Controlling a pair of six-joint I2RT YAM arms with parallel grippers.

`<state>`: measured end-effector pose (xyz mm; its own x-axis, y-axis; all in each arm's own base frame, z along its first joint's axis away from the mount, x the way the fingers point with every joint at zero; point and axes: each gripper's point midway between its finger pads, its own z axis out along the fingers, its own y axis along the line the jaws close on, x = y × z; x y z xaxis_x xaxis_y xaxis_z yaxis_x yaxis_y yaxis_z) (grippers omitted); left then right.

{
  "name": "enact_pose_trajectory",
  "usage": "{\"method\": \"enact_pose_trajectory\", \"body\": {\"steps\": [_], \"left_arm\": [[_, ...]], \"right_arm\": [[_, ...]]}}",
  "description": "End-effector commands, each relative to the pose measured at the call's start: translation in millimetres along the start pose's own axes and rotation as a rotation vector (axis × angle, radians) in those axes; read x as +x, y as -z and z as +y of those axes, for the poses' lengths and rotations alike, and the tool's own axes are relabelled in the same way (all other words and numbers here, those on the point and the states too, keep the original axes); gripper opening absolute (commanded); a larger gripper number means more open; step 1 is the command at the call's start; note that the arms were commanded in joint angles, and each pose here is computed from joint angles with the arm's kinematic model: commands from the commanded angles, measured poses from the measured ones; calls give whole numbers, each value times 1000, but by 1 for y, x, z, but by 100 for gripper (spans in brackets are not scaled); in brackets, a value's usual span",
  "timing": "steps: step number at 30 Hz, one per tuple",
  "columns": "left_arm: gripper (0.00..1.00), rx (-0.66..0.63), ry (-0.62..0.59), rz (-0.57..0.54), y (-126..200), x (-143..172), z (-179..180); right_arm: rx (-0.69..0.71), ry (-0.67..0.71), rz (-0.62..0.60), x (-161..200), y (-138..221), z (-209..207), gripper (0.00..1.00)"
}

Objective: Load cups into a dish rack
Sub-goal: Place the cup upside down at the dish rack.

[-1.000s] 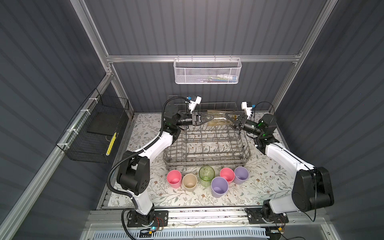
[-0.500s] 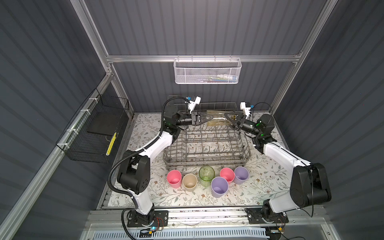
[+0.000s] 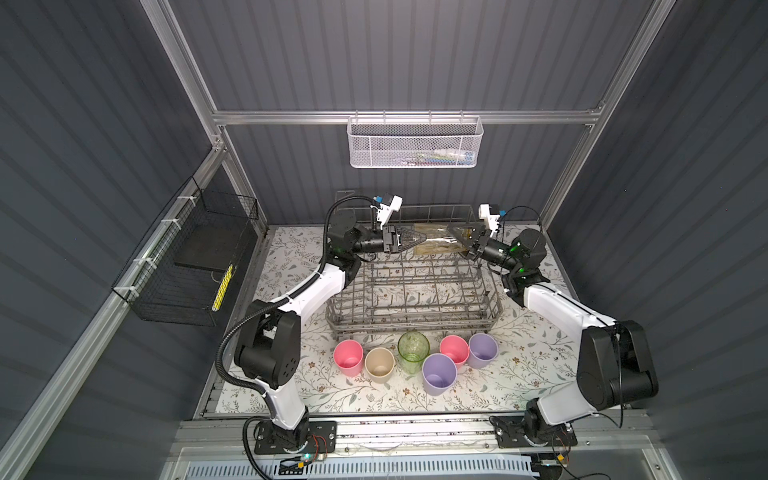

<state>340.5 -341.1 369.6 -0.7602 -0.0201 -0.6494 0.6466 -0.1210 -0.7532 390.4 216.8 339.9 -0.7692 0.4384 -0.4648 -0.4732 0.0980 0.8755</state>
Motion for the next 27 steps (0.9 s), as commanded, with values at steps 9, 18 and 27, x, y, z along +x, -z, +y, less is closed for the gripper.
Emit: {"method": "enact_pose_trajectory", "body": {"steps": [9, 18, 27], "left_arm": [[16, -3, -38, 36, -4, 4, -3], [42, -48, -74, 23, 5, -2, -9], [47, -190, -89, -11, 32, -6, 2]], "right_arm": [[-45, 75, -2, -3, -2, 25, 40], [10, 107, -59, -15, 17, 26, 31], [214, 196, -101, -28, 49, 16, 29]]}}
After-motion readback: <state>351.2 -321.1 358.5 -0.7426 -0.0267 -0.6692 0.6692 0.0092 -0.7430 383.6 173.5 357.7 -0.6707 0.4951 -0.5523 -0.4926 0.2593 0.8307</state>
